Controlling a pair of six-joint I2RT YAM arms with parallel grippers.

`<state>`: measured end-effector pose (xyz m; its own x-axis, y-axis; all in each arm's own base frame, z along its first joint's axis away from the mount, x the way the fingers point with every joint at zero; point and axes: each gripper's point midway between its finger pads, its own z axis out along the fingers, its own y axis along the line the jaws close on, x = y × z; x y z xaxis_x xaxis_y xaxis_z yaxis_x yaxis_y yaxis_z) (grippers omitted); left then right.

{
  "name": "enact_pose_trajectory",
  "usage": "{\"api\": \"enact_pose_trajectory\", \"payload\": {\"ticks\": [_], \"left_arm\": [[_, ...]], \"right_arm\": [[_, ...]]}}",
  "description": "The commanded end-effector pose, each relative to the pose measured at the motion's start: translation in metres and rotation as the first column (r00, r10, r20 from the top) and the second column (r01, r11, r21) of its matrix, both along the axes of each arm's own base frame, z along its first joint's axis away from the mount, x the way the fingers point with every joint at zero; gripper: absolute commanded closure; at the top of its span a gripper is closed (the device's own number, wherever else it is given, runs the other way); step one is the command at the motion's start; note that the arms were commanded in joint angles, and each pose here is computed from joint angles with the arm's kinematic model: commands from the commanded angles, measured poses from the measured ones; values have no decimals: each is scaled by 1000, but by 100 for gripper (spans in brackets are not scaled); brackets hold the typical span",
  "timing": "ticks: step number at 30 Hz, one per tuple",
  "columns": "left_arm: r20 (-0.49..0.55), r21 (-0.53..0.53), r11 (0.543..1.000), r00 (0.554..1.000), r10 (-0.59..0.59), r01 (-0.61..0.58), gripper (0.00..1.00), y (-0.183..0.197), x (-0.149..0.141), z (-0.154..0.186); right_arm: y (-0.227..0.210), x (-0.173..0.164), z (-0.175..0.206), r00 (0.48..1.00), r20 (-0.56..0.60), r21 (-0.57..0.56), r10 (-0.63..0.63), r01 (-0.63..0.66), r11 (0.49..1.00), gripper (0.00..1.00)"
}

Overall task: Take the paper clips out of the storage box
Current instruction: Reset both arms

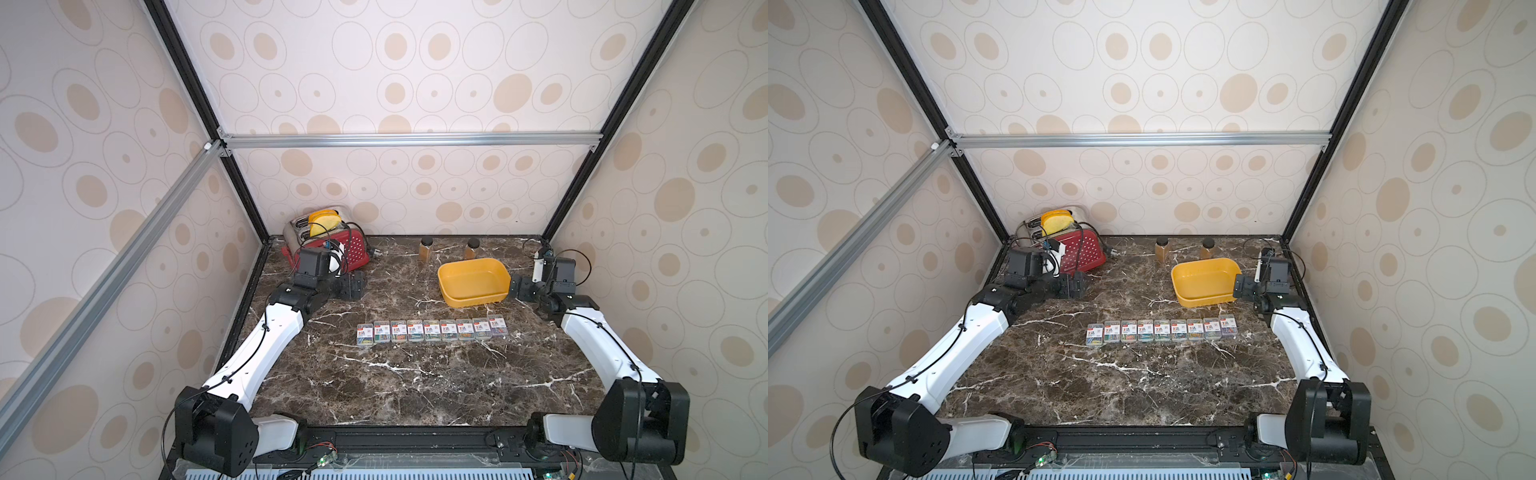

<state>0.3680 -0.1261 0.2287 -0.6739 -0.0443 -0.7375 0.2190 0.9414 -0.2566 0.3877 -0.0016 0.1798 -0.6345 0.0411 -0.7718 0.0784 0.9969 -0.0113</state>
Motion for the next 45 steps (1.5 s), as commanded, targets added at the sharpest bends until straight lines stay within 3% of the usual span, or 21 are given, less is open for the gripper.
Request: {"api": "enact_pose_trajectory", "payload": {"ticks": [1, 24, 45], "left_arm": [[48, -1, 999, 998, 40, -40, 1, 8, 5, 9], [100, -8, 992, 987, 126, -126, 1, 25, 5, -10], [144, -5, 977, 967, 213, -214, 1, 52, 18, -24]], "right_arm": [[-3, 0, 10, 996, 78, 9, -34, 34, 999, 0], [-10, -4, 0, 994, 83, 0, -70, 70, 998, 0], [-12, 7, -16, 986, 161, -41, -52, 60, 997, 0]]}}
